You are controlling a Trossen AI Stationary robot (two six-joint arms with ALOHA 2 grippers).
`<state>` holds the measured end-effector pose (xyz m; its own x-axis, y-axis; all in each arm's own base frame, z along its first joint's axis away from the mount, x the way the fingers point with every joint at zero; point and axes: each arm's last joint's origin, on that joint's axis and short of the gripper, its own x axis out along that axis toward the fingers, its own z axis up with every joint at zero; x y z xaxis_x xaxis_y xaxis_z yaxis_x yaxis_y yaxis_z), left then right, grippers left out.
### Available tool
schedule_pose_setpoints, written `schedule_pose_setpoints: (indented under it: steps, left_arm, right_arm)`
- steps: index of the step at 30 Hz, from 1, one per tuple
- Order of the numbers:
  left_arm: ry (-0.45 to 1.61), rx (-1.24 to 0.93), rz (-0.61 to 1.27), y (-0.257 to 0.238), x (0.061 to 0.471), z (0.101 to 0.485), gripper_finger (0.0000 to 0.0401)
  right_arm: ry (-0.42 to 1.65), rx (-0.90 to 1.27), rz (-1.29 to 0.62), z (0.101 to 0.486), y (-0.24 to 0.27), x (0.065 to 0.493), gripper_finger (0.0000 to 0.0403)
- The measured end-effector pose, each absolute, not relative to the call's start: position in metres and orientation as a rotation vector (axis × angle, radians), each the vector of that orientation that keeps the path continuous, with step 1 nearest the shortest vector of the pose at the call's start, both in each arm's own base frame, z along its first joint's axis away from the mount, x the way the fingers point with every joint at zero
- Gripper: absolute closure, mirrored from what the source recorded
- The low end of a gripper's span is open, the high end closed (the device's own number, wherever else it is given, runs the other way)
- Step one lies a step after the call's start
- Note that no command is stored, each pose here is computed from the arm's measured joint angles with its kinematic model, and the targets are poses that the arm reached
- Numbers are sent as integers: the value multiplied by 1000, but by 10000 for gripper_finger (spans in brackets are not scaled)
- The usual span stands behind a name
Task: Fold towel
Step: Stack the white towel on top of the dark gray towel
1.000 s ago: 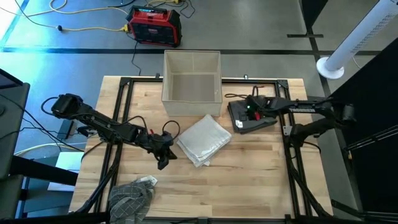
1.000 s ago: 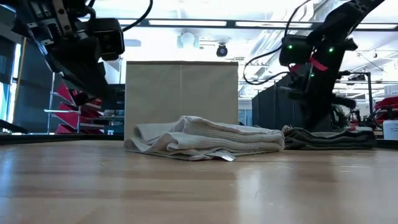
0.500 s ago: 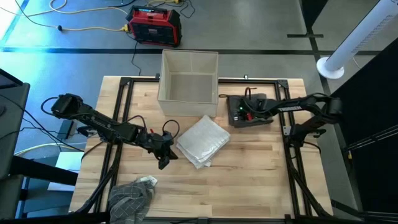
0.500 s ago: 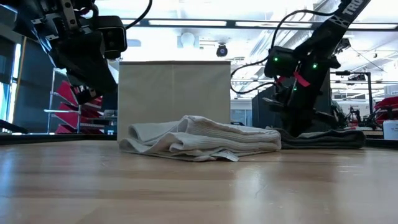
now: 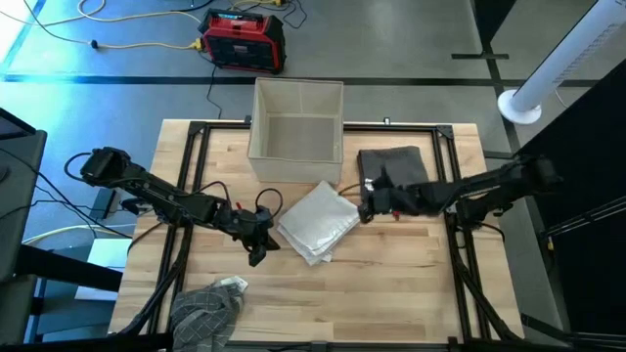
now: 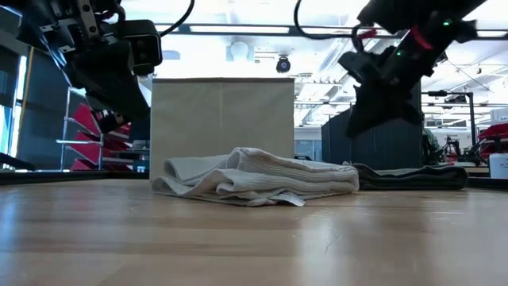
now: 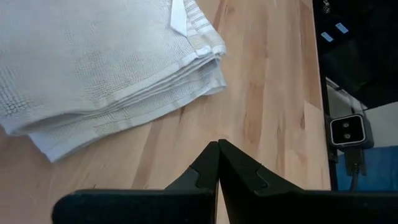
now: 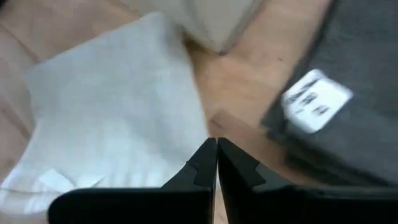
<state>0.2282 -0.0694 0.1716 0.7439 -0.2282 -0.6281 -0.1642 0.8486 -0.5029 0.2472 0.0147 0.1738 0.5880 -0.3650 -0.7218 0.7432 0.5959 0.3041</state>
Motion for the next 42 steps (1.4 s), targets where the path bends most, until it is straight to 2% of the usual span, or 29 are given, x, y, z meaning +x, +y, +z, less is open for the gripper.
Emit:
schedule_pose_setpoints:
  steps: [9, 17, 25, 29, 35, 39, 42]
  left_arm:
    - [735, -519, -45, -69, 228, 172, 401]
    - [765, -531, -71, -71, 227, 170, 401]
    - [770, -509, -70, -71, 226, 169, 401]
    - [768, -502, -72, -71, 226, 170, 401]
    - [765, -462, -87, -71, 226, 170, 401]
    - [762, -443, -92, -70, 226, 170, 401]
    - [762, -441, -91, -70, 226, 170, 401]
  right_arm:
    - [754, 753, -626, 120, 29, 278, 403]
    - [887, 840, -322, 138, 79, 274, 403]
    - [773, 863, -369, 180, 78, 276, 400]
    - [817, 884, -419, 196, 68, 284, 378]
    - [950, 761, -531, 214, 62, 299, 306]
    - [1054, 749, -663, 206, 58, 308, 266]
    - [1090, 777, -691, 190, 56, 316, 238]
